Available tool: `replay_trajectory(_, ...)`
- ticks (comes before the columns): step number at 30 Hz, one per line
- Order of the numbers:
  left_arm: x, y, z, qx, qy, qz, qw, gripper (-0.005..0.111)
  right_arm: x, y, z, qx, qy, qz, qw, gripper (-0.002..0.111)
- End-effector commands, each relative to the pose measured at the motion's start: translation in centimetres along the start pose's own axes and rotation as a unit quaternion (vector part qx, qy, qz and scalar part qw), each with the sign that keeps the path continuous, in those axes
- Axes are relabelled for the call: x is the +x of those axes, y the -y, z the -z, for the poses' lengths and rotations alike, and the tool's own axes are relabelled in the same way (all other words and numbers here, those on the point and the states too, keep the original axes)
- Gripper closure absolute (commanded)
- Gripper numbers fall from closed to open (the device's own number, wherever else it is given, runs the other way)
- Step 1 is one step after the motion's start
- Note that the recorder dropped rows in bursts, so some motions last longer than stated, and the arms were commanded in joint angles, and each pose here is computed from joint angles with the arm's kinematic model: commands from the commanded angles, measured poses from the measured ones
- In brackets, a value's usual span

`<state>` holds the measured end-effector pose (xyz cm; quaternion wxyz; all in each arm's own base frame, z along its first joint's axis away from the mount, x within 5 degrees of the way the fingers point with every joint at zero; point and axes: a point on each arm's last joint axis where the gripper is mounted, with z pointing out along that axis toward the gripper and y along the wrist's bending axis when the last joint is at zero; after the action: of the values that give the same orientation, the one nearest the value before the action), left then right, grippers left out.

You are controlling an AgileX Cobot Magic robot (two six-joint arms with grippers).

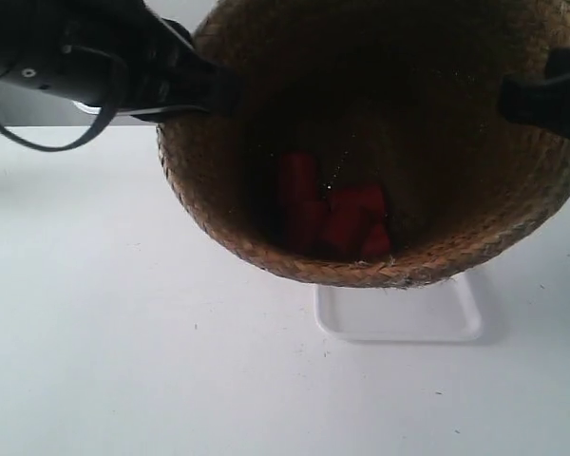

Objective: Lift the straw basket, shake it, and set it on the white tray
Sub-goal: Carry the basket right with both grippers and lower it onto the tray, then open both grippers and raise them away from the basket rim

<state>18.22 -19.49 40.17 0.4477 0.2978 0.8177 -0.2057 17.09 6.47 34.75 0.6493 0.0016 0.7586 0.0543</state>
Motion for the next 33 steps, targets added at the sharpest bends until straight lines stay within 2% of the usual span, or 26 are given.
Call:
replay_trajectory(1,-1.7,-0.9,0.1,-0.018,-0.005,-0.003,1.000,0.107,-0.8,1.4,-0.4,0.121,-0.098,0.033,0.987,0.108)
replay_trajectory(3,-2.1,-1.8,-0.7,-0.031,-0.045,0.015,0.998,0.107,-1.7,1.5,-0.5,0.159,-0.154,0.051,0.974,0.108)
replay_trajectory(5,-2.3,-2.5,-1.6,-0.026,-0.087,0.022,0.996,0.107,-2.4,1.2,-0.7,0.170,-0.207,0.059,0.962,0.108)
replay_trajectory(9,-2.0,-2.8,-3.5,0.045,-0.181,0.020,0.982,0.107,-3.3,0.1,-1.3,0.121,-0.278,0.042,0.952,0.108)
replay_trajectory(12,-2.0,-3.9,-4.5,0.049,-0.222,0.031,0.973,0.107,-3.5,-0.1,-2.1,0.114,-0.325,0.039,0.938,0.108)
replay_trajectory(17,-2.4,-4.6,-6.2,0.047,-0.201,0.045,0.977,0.107,-2.9,1.6,-4.8,0.176,-0.384,0.081,0.903,0.108)
replay_trajectory(21,-3.3,-5.0,-7.4,0.036,-0.149,0.036,0.988,0.107,-3.7,3.3,-6.4,0.210,-0.350,0.094,0.908,0.108)
replay_trajectory(24,-4.1,-5.4,-8.3,0.020,-0.132,0.023,0.991,0.107,-4.3,4.5,-6.9,0.213,-0.322,0.074,0.919,0.108)
replay_trajectory(27,-4.7,-5.7,-10.3,0.021,-0.137,0.023,0.990,0.107,-3.8,6.1,-8.0,0.228,-0.330,0.051,0.915,0.108)
replay_trajectory(30,-4.6,-6.2,-13.4,0.026,-0.171,0.026,0.985,0.107,-1.8,7.8,-10.2,0.241,-0.376,0.044,0.894,0.108)
replay_trajectory(33,-4.6,-6.5,-14.9,0.023,-0.174,0.024,0.984,0.107,-0.7,7.6,-12.2,0.214,-0.377,0.041,0.900,0.108)
